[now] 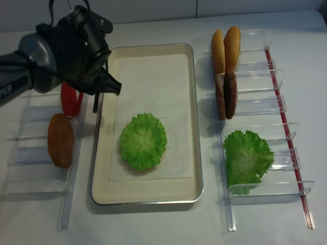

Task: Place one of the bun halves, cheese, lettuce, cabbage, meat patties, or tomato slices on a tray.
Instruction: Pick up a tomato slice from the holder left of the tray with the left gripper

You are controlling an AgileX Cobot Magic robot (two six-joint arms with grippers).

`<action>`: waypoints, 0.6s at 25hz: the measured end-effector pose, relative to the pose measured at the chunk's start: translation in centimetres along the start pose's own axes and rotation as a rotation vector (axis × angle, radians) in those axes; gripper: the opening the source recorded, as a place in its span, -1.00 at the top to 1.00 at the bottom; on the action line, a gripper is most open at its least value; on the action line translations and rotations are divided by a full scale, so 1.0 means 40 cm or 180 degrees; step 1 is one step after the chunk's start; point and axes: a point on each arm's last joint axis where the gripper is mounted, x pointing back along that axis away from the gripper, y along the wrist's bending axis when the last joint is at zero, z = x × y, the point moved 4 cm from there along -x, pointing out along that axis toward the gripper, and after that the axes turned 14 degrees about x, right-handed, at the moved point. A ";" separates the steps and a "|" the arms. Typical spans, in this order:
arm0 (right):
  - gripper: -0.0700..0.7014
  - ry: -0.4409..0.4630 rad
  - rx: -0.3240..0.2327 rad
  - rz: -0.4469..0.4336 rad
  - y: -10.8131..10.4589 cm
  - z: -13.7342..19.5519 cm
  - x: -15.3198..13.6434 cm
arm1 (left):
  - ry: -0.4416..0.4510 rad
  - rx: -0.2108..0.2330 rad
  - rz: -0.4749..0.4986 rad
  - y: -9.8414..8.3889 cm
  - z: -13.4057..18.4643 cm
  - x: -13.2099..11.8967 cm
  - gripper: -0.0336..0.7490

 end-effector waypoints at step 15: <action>-0.98 0.0000 0.0005 0.0000 0.000 0.000 0.000 | 0.0011 0.0006 -0.0069 0.012 0.001 0.007 0.80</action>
